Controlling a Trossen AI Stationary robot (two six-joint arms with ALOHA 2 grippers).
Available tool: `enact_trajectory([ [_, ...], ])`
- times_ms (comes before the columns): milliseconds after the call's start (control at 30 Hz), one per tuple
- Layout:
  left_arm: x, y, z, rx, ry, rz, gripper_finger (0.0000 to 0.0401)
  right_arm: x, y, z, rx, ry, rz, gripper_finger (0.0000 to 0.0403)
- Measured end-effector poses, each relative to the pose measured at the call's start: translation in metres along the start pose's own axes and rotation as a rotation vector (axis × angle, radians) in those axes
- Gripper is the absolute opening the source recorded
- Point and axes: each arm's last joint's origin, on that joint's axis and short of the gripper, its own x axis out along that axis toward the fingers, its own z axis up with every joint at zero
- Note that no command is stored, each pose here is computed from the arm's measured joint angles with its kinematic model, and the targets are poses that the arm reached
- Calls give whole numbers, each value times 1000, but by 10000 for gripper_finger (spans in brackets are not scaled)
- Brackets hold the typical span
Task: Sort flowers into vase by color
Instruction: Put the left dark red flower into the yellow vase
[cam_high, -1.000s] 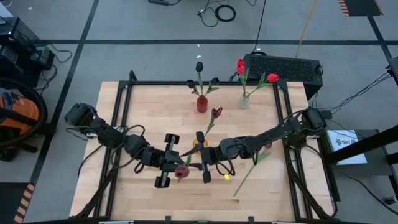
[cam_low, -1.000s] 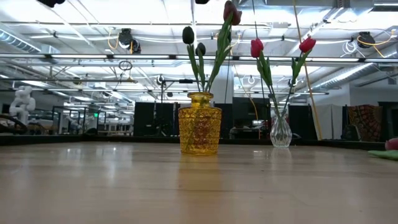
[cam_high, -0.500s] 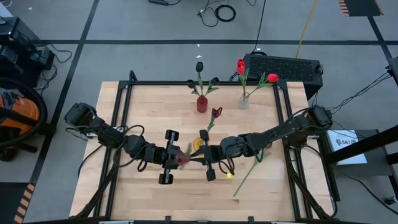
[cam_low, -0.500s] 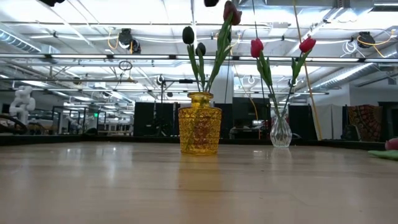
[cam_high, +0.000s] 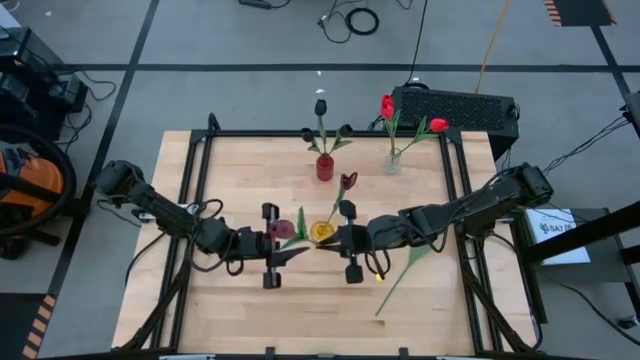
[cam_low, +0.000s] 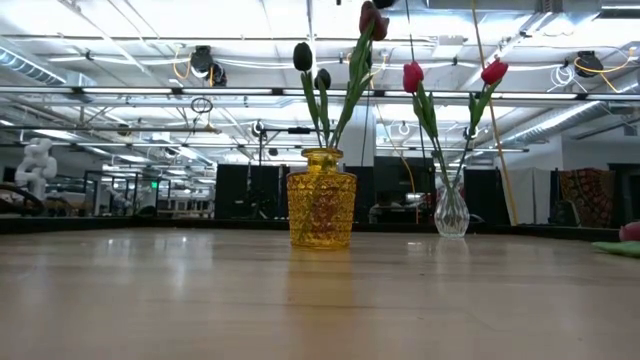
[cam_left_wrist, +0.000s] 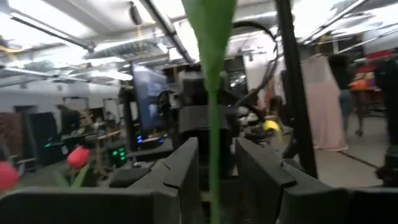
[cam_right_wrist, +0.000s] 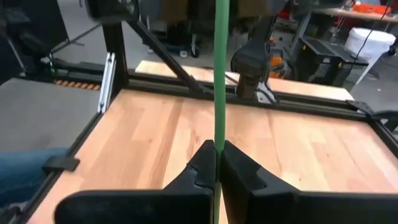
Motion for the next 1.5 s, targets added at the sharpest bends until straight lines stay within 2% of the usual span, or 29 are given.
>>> enact_trajectory([
  [167, -1, -1, -2, -9, 51, 76, 113, 0, -2, -3, 38, 27, -6, 3],
  [333, -1, 1, -8, -36, 99, 95, 113, 1, -7, -5, 75, 57, -26, 2],
  [600, -1, 0, -12, -28, 139, 86, 113, 1, -9, -11, 79, 109, -33, 2],
  [733, 0, 2, -14, -88, 143, 85, 113, 1, -9, -11, 88, 115, -34, 2],
  [1000, 2, 2, -16, -100, 175, 78, 113, 1, -9, -14, 83, 144, -33, 6],
  [1167, 6, 2, -10, -113, 148, 38, 113, 1, -9, -15, 79, 153, -32, 7],
  [1500, 7, 4, -11, -110, 150, 55, 113, 1, -9, -15, 78, 154, -32, 8],
])
